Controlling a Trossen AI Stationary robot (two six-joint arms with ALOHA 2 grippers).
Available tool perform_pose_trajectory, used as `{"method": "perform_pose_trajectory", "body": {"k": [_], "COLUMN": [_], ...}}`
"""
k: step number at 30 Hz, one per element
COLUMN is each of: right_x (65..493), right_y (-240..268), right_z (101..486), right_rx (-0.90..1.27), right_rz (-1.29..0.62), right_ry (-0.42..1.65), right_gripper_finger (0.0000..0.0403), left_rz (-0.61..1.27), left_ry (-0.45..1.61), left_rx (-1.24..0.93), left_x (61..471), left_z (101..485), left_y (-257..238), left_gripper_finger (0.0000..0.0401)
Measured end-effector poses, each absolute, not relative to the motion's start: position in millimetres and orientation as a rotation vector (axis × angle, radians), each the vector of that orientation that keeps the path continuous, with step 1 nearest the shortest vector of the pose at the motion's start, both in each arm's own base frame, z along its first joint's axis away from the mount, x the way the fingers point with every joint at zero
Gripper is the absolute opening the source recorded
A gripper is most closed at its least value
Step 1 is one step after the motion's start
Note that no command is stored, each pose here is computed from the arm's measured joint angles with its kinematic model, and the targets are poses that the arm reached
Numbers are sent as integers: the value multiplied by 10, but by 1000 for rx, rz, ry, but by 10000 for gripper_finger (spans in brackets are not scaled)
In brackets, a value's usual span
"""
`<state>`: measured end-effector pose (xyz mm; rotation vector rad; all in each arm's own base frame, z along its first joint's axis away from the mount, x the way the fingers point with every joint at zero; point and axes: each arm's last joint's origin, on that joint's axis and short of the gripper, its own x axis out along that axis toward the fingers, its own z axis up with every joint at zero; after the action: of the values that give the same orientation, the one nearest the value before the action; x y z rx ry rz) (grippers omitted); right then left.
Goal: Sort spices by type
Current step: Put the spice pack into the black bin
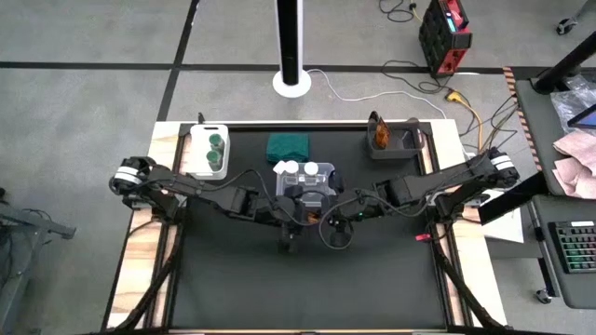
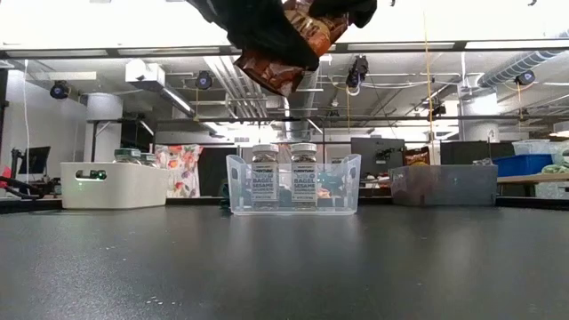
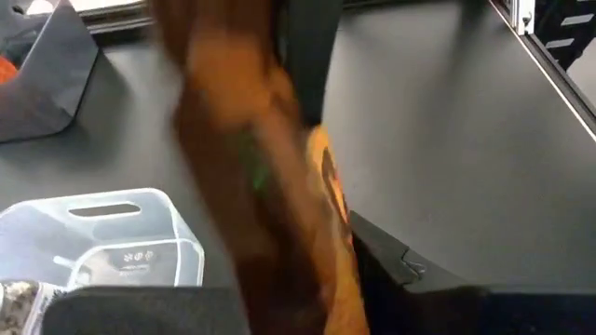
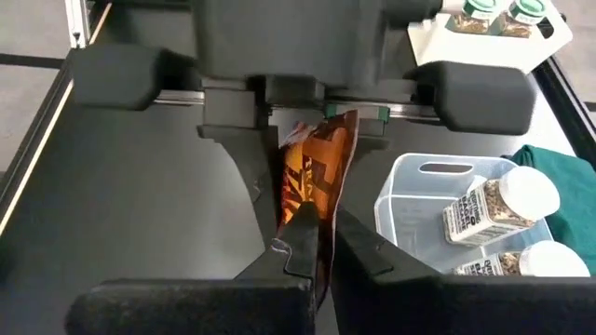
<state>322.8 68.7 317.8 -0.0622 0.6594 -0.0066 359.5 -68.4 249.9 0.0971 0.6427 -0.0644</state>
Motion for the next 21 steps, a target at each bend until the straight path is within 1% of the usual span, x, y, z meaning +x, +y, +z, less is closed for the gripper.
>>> {"method": "perform_pose_trajectory", "body": {"k": [4, 6, 8, 13, 15, 17, 21], "right_x": [3228, 3216, 3187, 3188, 3175, 3142, 3132], "right_y": [691, 683, 674, 671, 669, 664, 676], "right_z": [3243, 3334, 3402, 3381, 3423, 3419, 3371], "right_rx": [-61, -58, -59, -69, -43, -32, -22], "right_rz": [-7, -19, -27, -38, -42, -43, -4], "right_ry": [646, 612, 605, 636, 628, 662, 707], "right_gripper_finger": [8, 7, 7, 8, 8, 8, 17], "left_rz": [-53, -60, -61, -36, -21, -9, -6], "left_ry": [653, 730, 757, 734, 736, 720, 715], "left_rx": [60, 54, 46, 41, 50, 54, 54], "left_x": [3564, 3510, 3498, 3486, 3485, 3482, 3478], "left_z": [2417, 2295, 2226, 2236, 2220, 2254, 2272], "left_y": [-678, -680, -694, -691, -692, -694, -692], "left_gripper_finger": [37, 37, 37, 37, 37, 37, 37]}}
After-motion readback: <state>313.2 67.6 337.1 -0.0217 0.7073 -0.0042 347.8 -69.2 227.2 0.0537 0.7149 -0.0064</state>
